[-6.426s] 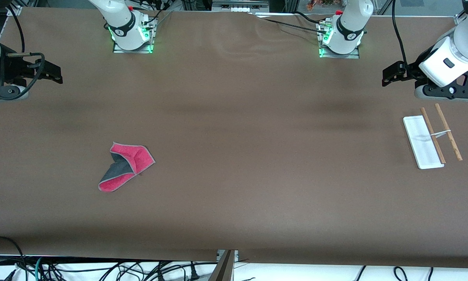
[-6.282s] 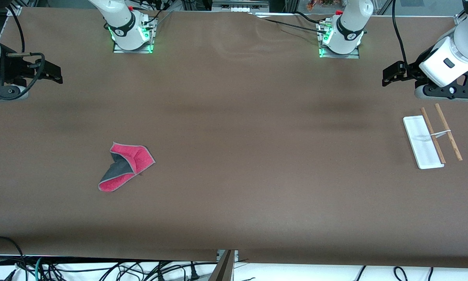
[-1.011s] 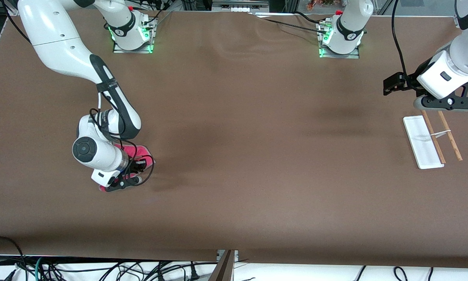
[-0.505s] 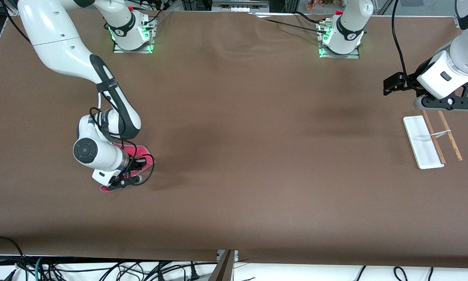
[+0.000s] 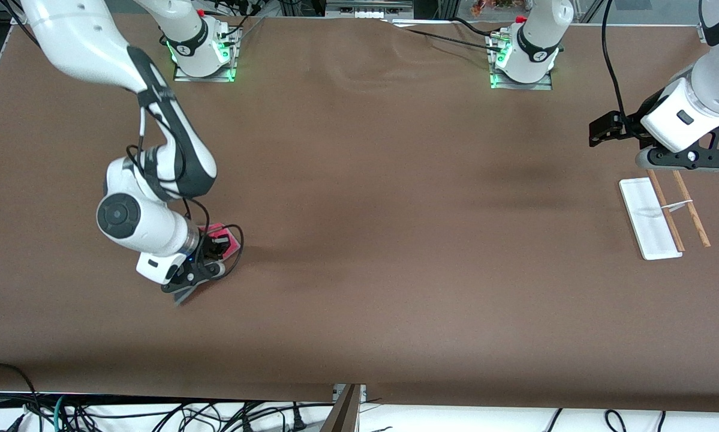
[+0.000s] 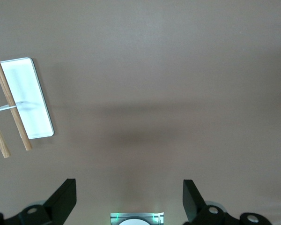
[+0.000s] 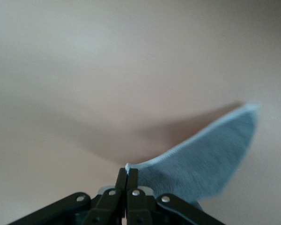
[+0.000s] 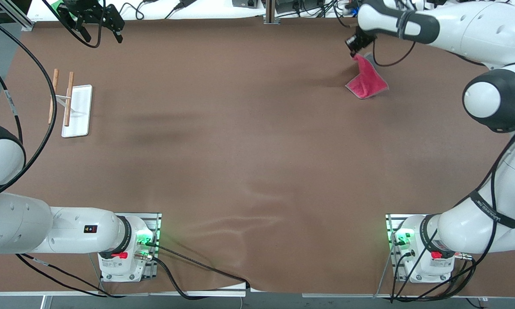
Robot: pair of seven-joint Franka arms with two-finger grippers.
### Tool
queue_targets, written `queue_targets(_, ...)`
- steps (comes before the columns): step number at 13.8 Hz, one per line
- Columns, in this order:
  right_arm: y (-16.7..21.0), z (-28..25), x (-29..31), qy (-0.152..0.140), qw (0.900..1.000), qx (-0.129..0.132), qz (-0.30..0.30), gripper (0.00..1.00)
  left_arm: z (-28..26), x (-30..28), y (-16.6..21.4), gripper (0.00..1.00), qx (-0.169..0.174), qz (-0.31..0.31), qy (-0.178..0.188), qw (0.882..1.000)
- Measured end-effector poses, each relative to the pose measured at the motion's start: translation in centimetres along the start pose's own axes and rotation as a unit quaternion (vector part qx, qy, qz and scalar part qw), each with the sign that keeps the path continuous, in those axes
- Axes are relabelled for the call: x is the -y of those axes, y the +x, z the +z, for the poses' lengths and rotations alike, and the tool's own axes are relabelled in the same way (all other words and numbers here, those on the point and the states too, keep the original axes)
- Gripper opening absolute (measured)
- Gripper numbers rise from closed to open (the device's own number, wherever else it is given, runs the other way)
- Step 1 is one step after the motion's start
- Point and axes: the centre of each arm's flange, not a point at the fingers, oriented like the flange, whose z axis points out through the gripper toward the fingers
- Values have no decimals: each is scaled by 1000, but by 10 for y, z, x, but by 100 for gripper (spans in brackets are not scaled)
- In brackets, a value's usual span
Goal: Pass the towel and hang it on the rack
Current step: 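Lift the towel with the right gripper while the left gripper approaches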
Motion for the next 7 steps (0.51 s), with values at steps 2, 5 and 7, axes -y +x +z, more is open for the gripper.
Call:
queue_targets(2, 7, -53, 49, 12, 999, -30, -22, 2, 0, 0, 0, 100, 0, 0, 0, 1000)
queue_targets(5, 11, -111, 110, 34, 997, -70, -27, 2, 2, 12, 5, 100, -4, -5, -2, 1000)
queue_targets(7, 13, -139, 151, 53, 994, -94, -35, 2, 8, 18, 10, 100, -1, -1, -4, 1000)
